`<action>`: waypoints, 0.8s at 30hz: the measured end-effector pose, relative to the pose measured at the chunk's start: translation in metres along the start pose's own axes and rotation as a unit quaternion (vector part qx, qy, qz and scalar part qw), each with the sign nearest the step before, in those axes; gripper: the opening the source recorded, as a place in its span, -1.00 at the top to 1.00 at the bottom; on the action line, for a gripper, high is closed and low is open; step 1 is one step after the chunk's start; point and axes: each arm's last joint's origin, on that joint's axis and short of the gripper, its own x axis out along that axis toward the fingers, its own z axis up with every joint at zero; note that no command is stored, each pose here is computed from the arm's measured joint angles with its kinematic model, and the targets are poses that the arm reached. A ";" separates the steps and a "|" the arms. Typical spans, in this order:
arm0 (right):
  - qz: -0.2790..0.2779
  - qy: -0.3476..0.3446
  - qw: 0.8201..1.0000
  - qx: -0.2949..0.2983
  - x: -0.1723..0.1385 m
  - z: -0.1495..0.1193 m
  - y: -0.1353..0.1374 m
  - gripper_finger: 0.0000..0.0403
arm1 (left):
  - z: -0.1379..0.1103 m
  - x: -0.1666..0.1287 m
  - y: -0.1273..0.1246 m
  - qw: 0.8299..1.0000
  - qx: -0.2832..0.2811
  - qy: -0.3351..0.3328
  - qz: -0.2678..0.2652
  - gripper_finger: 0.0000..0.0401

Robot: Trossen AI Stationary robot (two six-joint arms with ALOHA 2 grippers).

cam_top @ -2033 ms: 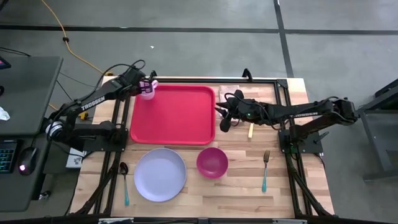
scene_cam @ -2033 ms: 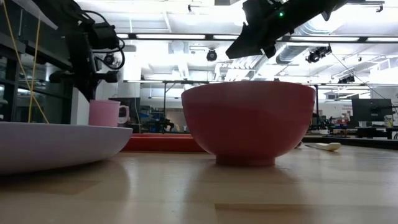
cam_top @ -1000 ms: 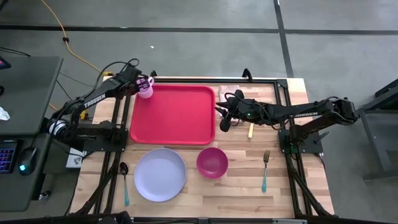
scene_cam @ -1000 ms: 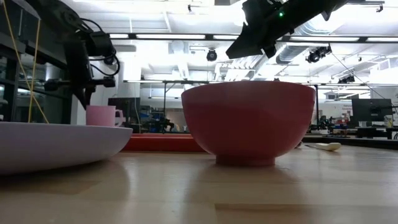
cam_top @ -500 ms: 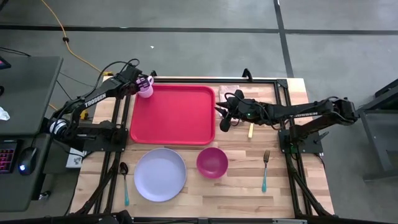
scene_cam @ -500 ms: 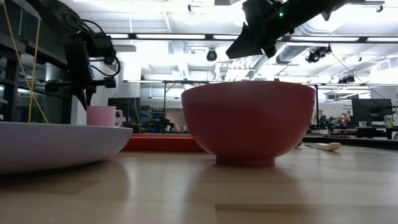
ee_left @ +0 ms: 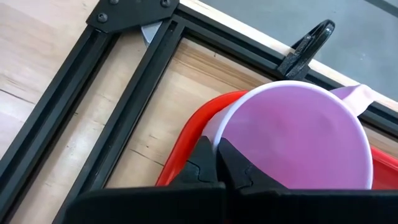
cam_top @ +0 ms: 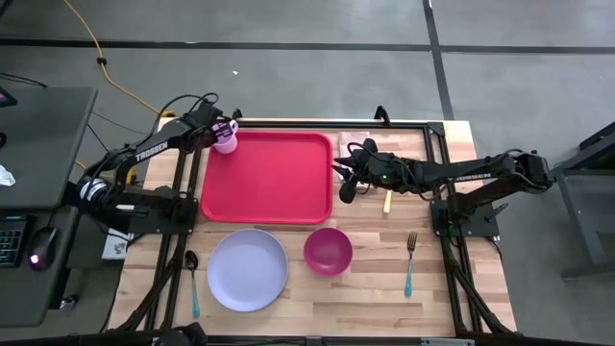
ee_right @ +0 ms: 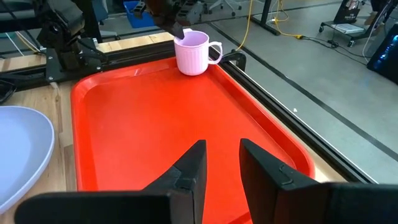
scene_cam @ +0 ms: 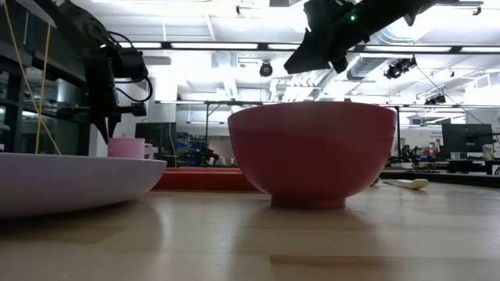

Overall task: Set up tray
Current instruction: Put the pink mug on the top left of the red serving tray

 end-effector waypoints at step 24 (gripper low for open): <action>0.000 0.000 1.000 0.000 0.000 0.000 0.000 0.64 | -0.004 0.002 -0.003 1.000 -0.002 -0.001 0.004 0.66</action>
